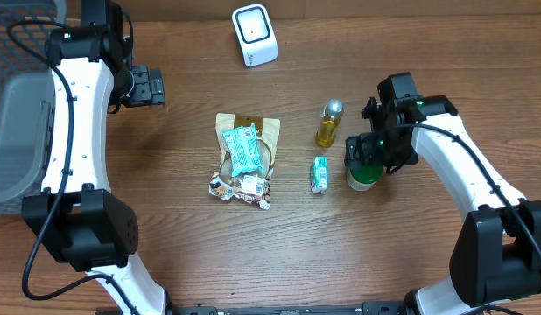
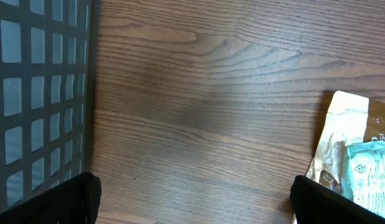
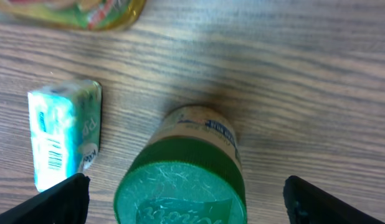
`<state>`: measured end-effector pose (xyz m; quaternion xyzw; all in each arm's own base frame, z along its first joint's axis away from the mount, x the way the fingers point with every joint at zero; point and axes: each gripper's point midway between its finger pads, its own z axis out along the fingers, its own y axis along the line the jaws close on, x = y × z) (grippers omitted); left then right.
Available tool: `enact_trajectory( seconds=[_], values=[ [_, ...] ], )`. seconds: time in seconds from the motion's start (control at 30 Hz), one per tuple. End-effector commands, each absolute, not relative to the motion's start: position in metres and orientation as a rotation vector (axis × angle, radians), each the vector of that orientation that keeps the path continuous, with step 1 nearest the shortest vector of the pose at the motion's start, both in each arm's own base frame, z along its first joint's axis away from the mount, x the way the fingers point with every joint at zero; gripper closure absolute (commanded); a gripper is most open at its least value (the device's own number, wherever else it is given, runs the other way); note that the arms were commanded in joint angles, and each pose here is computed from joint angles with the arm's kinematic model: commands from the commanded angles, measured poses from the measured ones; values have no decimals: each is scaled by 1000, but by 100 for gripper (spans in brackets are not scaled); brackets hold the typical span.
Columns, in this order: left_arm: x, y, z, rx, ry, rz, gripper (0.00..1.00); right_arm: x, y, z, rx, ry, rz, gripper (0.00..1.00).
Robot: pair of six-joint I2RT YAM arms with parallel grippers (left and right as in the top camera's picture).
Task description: Scan the item barcode
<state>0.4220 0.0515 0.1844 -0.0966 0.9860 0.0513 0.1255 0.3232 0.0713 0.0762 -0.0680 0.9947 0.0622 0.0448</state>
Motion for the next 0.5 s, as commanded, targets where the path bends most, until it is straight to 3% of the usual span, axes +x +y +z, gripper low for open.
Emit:
enact_trajectory(
  seconds=[0.0,0.37,0.47],
  values=[
    [425,52,191,-266,2854,157,0,322,71,75,-227,3037,188,7],
    [425,53,191,-267,2854,157,1,311,76,66,-229,3071,243,9],
    [425,52,191,-266,2854,157,0,313,76,66,-229,3062,242,21]
  ],
)
